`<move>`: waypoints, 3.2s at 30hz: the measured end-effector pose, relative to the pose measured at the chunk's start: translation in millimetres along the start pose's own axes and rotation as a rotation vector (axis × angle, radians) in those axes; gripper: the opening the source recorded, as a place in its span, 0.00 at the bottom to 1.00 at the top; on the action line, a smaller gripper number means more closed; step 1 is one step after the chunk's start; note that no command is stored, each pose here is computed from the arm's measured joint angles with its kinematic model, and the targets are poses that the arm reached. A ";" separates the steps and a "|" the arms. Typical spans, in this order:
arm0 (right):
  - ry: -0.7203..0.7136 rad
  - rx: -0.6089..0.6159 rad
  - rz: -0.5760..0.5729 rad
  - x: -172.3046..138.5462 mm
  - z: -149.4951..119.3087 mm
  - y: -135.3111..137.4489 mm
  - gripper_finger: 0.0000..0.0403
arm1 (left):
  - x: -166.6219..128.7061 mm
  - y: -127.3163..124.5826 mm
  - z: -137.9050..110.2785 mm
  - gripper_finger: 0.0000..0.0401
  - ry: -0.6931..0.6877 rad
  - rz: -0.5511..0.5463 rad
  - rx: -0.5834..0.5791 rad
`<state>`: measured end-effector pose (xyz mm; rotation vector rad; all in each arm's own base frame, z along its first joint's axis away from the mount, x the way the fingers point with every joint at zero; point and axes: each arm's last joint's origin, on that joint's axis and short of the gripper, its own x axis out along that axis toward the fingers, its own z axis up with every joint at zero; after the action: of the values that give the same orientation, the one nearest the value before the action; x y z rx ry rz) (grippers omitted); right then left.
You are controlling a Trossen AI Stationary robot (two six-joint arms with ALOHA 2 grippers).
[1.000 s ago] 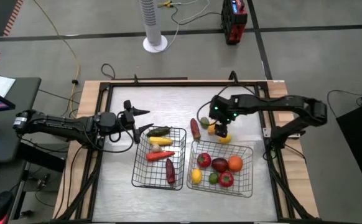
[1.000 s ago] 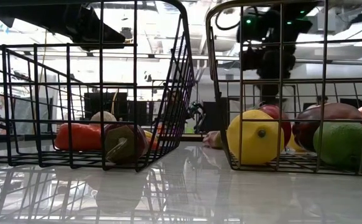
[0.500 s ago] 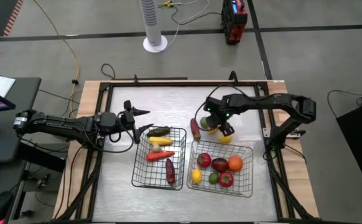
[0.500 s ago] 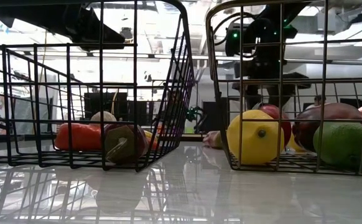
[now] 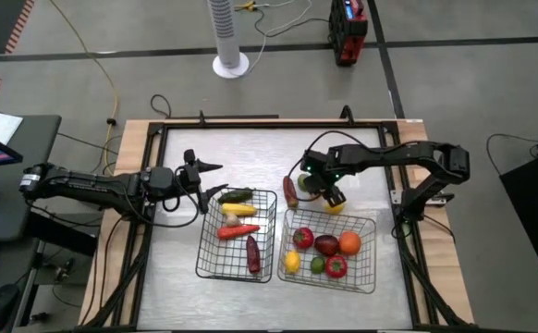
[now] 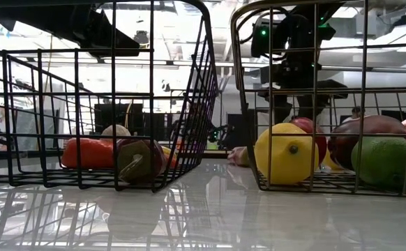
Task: Sort produce into baskets
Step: Put the left lemon into the right wire basket
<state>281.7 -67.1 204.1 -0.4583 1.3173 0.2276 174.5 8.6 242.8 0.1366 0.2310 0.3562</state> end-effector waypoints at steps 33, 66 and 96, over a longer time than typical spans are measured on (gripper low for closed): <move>-0.011 0.056 -0.043 18.9 -14.0 -1.3 0.50 | 0.0 -0.2 -1.7 0.66 0.016 -0.006 0.004; 0.254 -0.006 0.112 42.4 -45.1 0.7 0.74 | -0.1 -0.4 -3.1 0.66 0.030 -0.010 0.026; -0.273 0.594 0.441 -130.1 48.0 52.0 0.68 | -0.1 -0.1 -3.2 0.66 0.031 -0.001 0.002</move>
<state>270.2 13.1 328.0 0.3610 1.1344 0.2403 173.7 8.8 239.7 0.1326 0.2622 0.3575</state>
